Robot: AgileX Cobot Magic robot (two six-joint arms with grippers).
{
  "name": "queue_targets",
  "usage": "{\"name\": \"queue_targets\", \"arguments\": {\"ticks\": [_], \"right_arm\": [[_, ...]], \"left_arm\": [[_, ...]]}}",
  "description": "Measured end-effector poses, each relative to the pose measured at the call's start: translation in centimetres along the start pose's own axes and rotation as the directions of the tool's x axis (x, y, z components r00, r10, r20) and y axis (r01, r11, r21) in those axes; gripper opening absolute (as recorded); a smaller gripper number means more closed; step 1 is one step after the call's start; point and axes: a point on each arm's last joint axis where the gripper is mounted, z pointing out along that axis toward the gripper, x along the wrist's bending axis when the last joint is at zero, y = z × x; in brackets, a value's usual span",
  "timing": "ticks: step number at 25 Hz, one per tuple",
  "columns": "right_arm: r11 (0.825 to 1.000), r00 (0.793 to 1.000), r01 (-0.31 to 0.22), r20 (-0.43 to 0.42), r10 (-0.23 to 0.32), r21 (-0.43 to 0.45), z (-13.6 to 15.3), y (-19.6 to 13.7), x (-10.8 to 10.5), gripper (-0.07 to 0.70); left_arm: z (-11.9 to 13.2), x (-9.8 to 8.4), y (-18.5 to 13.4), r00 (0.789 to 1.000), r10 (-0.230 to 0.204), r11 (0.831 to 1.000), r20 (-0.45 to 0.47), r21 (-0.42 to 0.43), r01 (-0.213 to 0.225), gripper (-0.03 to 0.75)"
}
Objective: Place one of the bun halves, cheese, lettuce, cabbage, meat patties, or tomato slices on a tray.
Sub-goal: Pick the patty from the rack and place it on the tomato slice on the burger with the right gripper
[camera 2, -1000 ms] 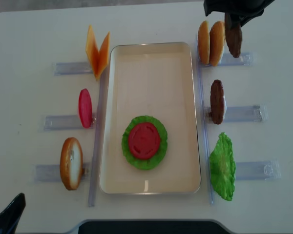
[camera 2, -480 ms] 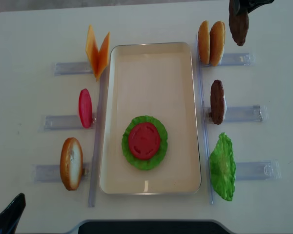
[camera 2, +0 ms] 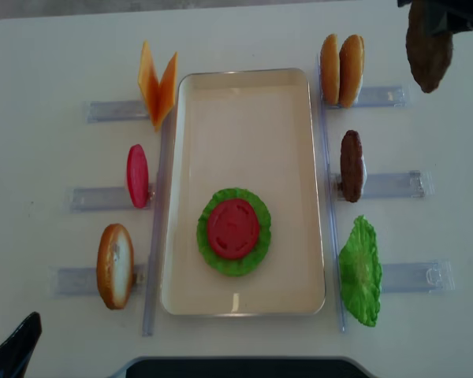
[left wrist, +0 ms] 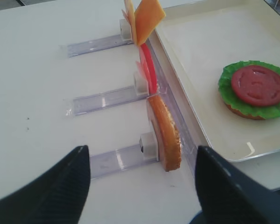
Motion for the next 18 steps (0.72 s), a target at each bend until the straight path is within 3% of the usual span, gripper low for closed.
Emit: {"name": "queue_targets", "arguments": {"ticks": [13, 18], "right_arm": [[0.996, 0.998, -0.058, -0.043, 0.055, -0.074, -4.5, -8.3, -1.9, 0.163], [0.997, 0.997, -0.061, -0.041, 0.060, -0.037, -3.5, -9.2, -2.1, 0.163]], "left_arm": [[0.0, 0.0, 0.0, 1.000, 0.000, 1.000, 0.000, 0.000, 0.000, 0.535], [0.0, 0.0, 0.0, 1.000, 0.000, 1.000, 0.000, 0.000, 0.000, 0.535]]}}
